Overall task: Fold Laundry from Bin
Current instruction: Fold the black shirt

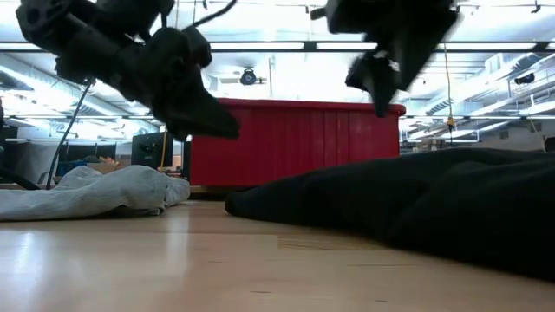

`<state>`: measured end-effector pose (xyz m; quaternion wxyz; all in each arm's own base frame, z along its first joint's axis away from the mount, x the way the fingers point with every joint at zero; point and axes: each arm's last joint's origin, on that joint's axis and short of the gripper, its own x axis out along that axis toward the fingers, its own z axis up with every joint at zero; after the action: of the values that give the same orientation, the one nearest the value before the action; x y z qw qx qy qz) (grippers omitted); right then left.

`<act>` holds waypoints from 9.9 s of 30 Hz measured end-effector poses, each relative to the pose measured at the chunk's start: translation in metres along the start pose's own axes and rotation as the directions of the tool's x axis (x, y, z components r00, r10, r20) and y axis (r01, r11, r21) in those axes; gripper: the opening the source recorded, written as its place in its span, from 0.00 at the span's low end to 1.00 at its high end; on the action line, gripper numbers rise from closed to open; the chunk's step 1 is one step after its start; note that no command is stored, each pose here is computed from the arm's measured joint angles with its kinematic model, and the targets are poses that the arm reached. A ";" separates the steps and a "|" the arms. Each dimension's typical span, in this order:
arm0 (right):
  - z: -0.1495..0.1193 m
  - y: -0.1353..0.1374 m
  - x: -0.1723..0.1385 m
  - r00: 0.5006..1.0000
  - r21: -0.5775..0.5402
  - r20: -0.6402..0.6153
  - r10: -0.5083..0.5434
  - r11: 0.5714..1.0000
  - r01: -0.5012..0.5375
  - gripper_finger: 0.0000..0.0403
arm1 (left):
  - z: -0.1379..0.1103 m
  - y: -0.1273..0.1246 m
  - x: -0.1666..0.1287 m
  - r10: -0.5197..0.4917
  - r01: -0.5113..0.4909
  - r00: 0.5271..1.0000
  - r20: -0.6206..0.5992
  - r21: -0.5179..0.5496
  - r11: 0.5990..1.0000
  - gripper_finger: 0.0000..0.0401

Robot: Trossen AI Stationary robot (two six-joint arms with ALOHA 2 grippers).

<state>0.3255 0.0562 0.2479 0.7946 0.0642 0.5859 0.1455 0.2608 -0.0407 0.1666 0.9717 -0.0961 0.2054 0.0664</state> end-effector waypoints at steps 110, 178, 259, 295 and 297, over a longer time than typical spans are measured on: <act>-0.055 0.066 -0.008 0.565 0.083 0.708 -0.424 0.845 0.529 0.47 | 0.102 -0.027 -0.001 -0.223 0.278 0.959 -0.173 0.442 0.853 0.00; -0.028 0.153 -0.150 0.851 -0.469 0.525 0.027 0.843 0.262 0.04 | 0.092 -0.043 0.047 -0.369 0.363 0.929 -0.010 0.203 0.909 0.38; -0.002 0.081 -0.065 0.772 -0.329 0.633 -0.058 0.882 0.336 0.08 | 0.112 -0.051 0.008 -0.598 0.575 0.800 -0.043 0.340 0.744 0.03; 0.011 -0.016 0.030 0.957 -0.319 0.200 -0.209 0.910 0.266 0.47 | 0.028 -0.084 -0.095 -0.298 0.335 0.477 -0.827 -0.143 0.931 0.05; 0.009 -0.022 0.032 0.954 -0.307 0.198 -0.224 0.910 0.277 0.47 | 0.027 -0.086 -0.096 -0.294 0.338 0.480 -0.827 -0.135 0.931 0.05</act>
<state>0.3464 0.0457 0.2155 0.8501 -0.1348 0.4914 0.1329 0.1985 -0.1272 0.2446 0.7522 -0.1295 0.6228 -0.1720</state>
